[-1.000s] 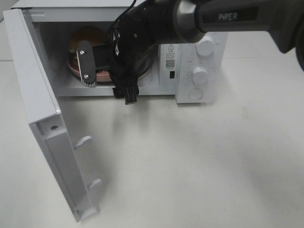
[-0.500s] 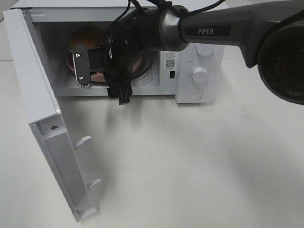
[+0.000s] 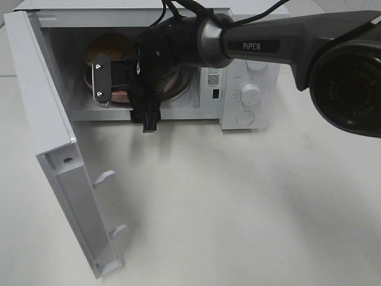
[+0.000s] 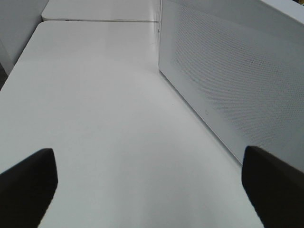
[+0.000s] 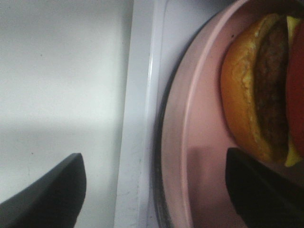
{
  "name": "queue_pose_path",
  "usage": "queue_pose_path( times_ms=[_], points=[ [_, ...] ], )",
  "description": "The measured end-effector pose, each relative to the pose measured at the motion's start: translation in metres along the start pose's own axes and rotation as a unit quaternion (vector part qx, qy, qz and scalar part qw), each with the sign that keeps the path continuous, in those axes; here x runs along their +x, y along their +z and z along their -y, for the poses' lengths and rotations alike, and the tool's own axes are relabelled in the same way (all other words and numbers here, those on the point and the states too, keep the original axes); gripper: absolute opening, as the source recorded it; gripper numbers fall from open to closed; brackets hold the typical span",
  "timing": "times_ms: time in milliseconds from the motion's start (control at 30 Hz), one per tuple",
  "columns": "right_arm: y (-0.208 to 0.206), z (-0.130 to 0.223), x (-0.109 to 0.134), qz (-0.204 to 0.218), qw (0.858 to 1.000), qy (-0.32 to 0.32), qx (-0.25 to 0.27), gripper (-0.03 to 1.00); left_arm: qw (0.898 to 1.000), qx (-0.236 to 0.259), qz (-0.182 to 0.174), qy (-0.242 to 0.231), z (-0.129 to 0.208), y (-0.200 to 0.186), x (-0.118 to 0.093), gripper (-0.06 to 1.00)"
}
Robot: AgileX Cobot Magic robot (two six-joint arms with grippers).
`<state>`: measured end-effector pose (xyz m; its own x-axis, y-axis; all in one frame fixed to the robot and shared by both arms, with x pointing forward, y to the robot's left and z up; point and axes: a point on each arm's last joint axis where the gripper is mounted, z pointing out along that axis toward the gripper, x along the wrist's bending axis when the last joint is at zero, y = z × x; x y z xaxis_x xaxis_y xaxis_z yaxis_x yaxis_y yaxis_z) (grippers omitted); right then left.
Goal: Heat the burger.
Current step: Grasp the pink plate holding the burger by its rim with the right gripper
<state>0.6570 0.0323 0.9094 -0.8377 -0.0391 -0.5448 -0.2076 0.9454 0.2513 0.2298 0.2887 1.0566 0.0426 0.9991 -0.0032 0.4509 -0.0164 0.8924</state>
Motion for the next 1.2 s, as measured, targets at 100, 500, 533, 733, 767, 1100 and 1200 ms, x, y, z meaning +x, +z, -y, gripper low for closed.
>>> queue_pose_path(
  times_ms=[100,500,533,733,767,1100,1200],
  points=[
    [0.001,0.004,-0.001,-0.001,1.0,0.005,0.002,0.79,1.0,0.0,0.0,0.0,0.0,0.0,0.0,0.97],
    [0.015,0.017,0.002,-0.011,1.0,0.02,0.006,0.77,1.0,0.0,0.0,0.0,0.0,0.0,0.0,0.97],
    [0.016,0.018,0.001,-0.01,1.0,0.021,0.006,0.77,1.0,0.0,0.0,0.0,0.0,0.0,0.0,0.97],
    [0.016,0.019,0.0,-0.007,1.0,0.014,0.005,0.77,1.0,0.0,0.0,0.0,0.0,0.0,0.0,0.97],
    [0.016,0.019,0.0,-0.007,1.0,0.014,0.005,0.77,1.0,0.0,0.0,0.0,0.0,0.0,0.0,0.97],
    [0.024,0.002,0.015,-0.015,1.0,-0.011,-0.008,0.77,1.0,0.0,0.0,0.0,0.0,0.0,0.0,0.97],
    [0.023,0.0,0.016,-0.017,1.0,-0.007,-0.011,0.77,1.0,0.0,0.0,0.0,0.0,0.0,0.0,0.97]
  ],
)
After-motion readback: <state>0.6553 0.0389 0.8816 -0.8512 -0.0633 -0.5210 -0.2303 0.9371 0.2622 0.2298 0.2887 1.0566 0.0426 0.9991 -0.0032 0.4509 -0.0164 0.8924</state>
